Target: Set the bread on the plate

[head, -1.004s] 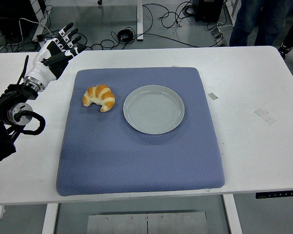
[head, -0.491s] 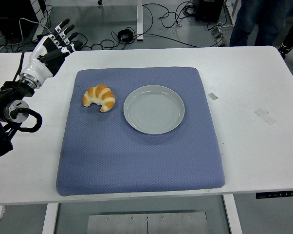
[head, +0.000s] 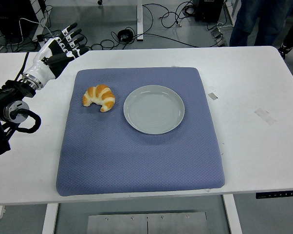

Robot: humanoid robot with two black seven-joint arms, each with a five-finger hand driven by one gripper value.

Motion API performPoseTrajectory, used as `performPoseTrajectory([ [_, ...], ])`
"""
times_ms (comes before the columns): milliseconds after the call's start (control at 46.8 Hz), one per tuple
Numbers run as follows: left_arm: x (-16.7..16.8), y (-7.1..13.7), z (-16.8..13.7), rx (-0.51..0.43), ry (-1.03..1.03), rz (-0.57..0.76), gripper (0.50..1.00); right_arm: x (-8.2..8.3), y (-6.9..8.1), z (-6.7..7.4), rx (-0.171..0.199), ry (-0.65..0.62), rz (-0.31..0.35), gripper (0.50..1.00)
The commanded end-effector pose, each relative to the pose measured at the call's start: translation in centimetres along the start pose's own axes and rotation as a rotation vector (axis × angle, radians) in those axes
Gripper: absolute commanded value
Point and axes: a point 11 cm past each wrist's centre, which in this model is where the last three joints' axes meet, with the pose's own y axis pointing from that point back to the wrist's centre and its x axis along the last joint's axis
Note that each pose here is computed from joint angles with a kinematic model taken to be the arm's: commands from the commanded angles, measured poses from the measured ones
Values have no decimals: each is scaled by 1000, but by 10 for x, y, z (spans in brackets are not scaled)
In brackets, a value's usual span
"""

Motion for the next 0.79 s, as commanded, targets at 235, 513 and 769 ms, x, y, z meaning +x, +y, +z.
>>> performPoseTrajectory([
  [235,21,11,25,-87,-39,11,977,0,0,0,0,0,1,1000],
  [513,3,1,16,-84,-19,-11,974,0,0,0,0,1,-1,1000],
  [769,-11,-7,12,-47,-62,-66,972,0,0,0,0,0,1,1000],
])
